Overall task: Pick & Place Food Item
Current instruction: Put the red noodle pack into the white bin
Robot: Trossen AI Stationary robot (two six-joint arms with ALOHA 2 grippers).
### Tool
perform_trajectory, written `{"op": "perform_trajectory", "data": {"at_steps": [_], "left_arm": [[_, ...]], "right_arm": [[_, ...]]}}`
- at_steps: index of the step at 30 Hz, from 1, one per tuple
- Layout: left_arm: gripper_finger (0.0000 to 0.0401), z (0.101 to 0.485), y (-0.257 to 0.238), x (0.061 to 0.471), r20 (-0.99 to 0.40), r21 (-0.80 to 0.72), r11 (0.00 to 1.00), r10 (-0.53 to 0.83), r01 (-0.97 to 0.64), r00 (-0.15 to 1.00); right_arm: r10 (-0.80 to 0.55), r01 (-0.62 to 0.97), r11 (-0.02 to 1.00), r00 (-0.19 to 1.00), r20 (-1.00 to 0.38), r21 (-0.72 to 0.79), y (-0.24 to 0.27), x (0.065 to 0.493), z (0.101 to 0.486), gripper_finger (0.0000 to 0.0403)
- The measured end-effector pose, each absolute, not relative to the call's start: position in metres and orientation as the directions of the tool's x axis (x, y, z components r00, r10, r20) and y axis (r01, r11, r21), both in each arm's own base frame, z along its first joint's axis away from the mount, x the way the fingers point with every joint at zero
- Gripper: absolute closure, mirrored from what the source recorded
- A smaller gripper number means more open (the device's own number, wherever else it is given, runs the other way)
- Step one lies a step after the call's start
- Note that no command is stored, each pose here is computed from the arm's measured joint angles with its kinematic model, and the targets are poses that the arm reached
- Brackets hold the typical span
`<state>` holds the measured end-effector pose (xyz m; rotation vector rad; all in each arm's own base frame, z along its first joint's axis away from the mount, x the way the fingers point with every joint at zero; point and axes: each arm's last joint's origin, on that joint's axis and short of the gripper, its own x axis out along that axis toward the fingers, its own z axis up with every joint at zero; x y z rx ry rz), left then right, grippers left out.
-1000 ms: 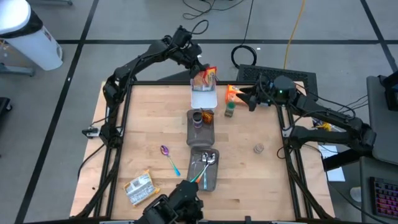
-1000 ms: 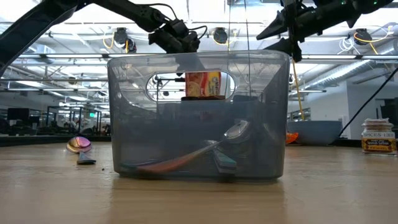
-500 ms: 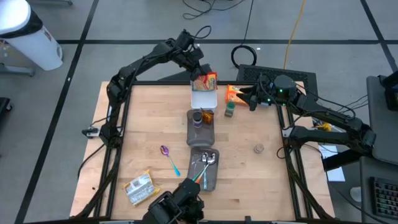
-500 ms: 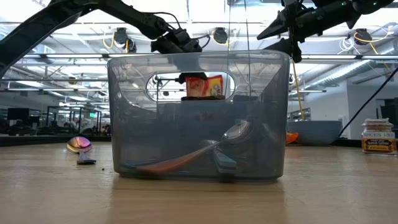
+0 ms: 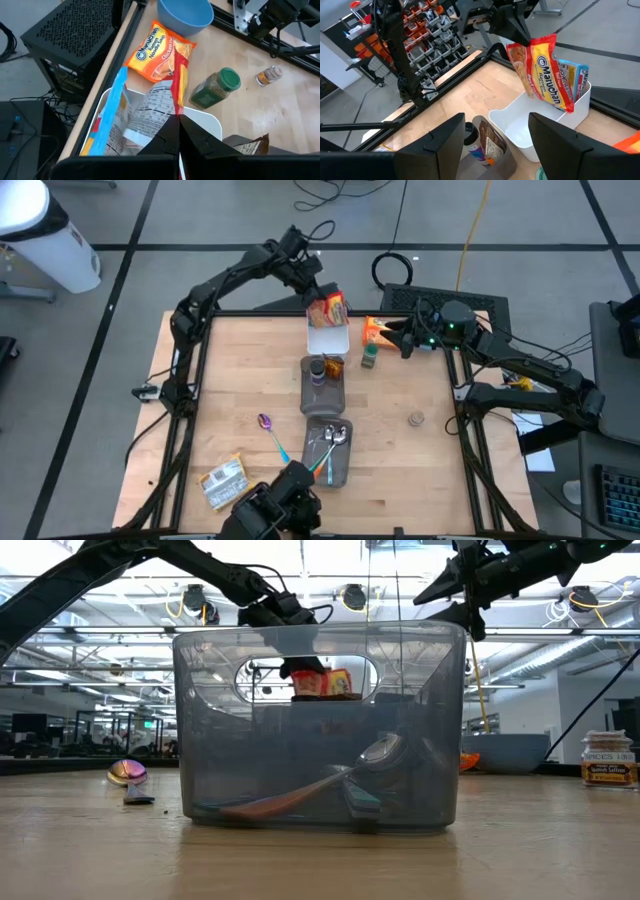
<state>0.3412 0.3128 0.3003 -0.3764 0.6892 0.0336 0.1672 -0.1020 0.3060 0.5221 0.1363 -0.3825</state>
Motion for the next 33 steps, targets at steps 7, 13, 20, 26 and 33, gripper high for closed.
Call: {"op": "perform_trajectory", "data": {"at_steps": [7,13,20,26,33], "left_arm": [[0.0401,0.319,0.315,0.338,-0.607,-0.294,0.945,-0.068,-0.144,0.791],[0.0401,0.323,0.315,0.336,-0.61,-0.298,0.942,-0.065,-0.153,0.79],[0.0401,0.311,0.315,0.339,-0.636,-0.307,0.942,-0.096,-0.137,0.765],[0.0401,0.311,0.315,0.34,-0.635,-0.296,0.946,-0.093,-0.13,0.767],[0.0401,0.312,0.314,0.341,-0.63,-0.291,0.948,-0.091,-0.126,0.771]], "right_arm": [[-0.32,0.393,0.798,0.919,-0.231,0.458,-0.103,0.169,0.305,0.019],[-0.318,0.398,0.794,0.916,-0.244,0.46,-0.104,0.171,0.302,0.019],[-0.317,0.397,0.794,0.917,-0.243,0.461,-0.104,0.171,0.302,0.019],[-0.317,0.397,0.794,0.917,-0.243,0.461,-0.104,0.171,0.302,0.019],[-0.317,0.397,0.794,0.917,-0.243,0.461,-0.104,0.171,0.302,0.019]]}}
